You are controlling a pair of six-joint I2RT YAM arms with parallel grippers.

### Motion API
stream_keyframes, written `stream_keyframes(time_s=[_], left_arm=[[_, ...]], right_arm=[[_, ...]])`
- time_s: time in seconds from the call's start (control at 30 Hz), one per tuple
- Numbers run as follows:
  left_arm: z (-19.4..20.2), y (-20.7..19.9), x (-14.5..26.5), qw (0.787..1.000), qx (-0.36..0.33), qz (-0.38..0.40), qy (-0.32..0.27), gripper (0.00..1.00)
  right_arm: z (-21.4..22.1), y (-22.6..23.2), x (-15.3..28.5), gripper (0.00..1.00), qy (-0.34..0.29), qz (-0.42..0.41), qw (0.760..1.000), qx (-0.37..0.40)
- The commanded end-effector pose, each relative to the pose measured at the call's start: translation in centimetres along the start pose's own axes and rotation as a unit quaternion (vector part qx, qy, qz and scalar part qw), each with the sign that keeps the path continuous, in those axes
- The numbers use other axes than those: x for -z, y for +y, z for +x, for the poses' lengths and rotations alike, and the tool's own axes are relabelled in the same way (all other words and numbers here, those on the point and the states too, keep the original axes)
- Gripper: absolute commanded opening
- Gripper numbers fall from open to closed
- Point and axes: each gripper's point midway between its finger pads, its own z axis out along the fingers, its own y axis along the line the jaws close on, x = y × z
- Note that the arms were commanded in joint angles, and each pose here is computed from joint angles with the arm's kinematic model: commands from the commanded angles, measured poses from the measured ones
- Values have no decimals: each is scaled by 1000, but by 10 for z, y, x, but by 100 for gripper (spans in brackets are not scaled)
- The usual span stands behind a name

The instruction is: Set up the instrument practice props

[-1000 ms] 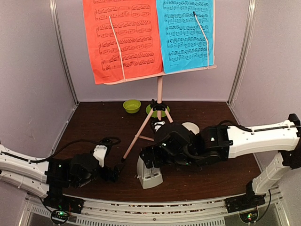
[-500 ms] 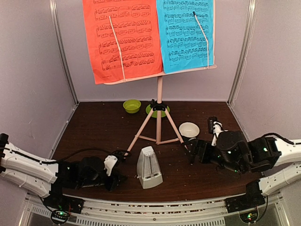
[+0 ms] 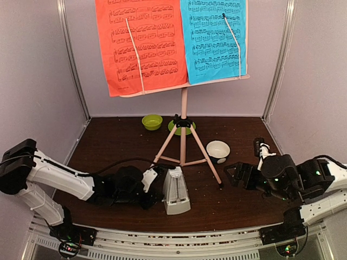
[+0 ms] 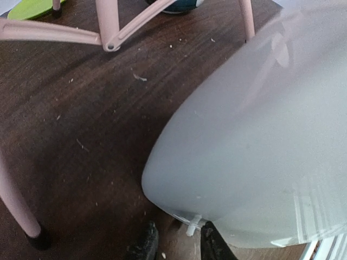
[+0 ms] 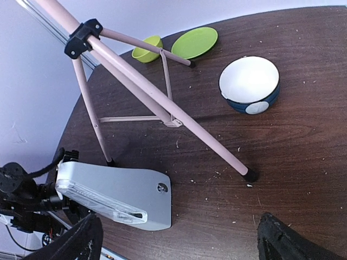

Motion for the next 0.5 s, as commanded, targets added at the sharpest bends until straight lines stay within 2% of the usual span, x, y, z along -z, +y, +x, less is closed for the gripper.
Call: stream_keyframes(time_s=[0.0, 0.2, 0.27, 0.37, 0.47], left_arm=[[-44, -3, -15, 999, -8, 24, -41, 30], [-74, 10, -14, 996, 12, 20, -84, 34], [-86, 11, -3, 995, 12, 13, -101, 42], [-104, 13, 23, 990, 35, 4, -134, 58], [-107, 7, 49, 986, 59, -15, -155, 69]], right_arm=[[3, 11, -8, 100, 12, 31, 996, 83], [0, 16, -19, 100, -7, 56, 991, 121], [-7, 9, -18, 100, -35, 60, 991, 112], [-11, 0, -13, 100, -53, 49, 993, 96], [-7, -7, -12, 100, -57, 18, 994, 88]])
